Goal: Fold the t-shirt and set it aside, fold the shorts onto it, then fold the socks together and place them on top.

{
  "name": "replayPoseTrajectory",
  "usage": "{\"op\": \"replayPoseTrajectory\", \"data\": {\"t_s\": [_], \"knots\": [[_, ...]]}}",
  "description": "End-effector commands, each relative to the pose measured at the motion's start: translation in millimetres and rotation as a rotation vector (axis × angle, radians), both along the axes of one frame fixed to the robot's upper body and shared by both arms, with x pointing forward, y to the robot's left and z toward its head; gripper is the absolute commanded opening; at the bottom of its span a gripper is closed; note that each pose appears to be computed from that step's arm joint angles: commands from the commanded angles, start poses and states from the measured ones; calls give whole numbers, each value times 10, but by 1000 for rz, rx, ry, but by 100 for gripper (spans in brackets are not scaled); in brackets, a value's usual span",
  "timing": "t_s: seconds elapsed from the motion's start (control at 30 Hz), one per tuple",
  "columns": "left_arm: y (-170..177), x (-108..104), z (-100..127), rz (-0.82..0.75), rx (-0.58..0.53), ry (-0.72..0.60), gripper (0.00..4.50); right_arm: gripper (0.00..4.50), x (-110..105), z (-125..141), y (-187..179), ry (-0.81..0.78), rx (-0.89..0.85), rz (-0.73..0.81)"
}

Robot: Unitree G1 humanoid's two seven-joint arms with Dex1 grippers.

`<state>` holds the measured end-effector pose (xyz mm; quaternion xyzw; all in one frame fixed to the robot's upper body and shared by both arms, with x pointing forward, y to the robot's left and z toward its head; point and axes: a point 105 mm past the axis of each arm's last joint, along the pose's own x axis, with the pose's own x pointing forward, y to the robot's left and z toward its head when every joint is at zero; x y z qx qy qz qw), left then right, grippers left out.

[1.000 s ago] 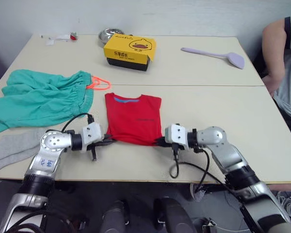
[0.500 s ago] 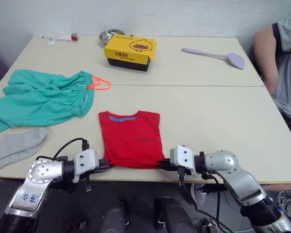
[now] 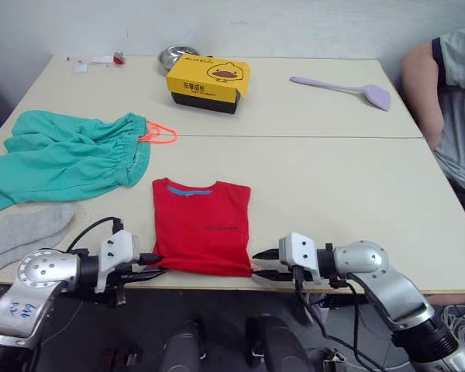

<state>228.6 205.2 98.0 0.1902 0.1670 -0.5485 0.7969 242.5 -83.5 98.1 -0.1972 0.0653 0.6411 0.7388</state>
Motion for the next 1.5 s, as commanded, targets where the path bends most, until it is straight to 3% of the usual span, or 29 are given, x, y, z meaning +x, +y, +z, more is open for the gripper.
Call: {"op": "replayPoseTrajectory", "data": {"t_s": [0.03, 0.07, 0.13, 0.2, 0.37, 0.5, 0.53, 0.67, 0.73, 0.9, 1.13, 1.4, 1.47, 1.5], "knots": [[55, -42, 143, 8, -39, 7, 218, 291, -124, 235, -43, 21, 72, 72], [80, -92, 182, -3, -57, 35, 248, 324, -140, 278, -71, 43, 84, 84], [119, -154, 266, -11, -91, 65, 303, 324, -158, 354, -104, 76, 106, 108], [125, -141, 433, 20, -190, 86, 306, 307, -114, 445, -107, 73, 144, 105], [-7, -63, 766, 36, -369, 60, 307, 156, -11, 620, -2, 70, 244, 88], [-117, 130, 781, 61, -366, -36, 217, 17, 91, 623, 148, 14, 235, 80], [-175, 168, 726, 54, -348, -57, 184, 0, 156, 585, 240, -23, 223, 72], [-397, 226, 586, 40, -380, -80, 57, 0, 330, 455, 536, -108, 189, 46], [-525, 160, 439, 6, -358, -51, 1, 0, 394, 360, 637, -117, 169, 23], [-602, -54, 61, -42, -257, 3, 1, 0, 584, 165, 734, -134, 134, -71], [-426, 18, -301, 102, -153, -7, 1, 0, 813, 16, 750, -126, 97, -187], [-329, -251, -232, 38, -199, 73, 1, 0, 1183, 223, 512, -209, 155, -395], [-284, -198, -147, 65, -229, 45, 1, 0, 1206, 259, 499, -212, 174, -406], [-275, -126, -26, 105, -302, 35, 1, 0, 1183, 303, 519, -212, 205, -386]]}}
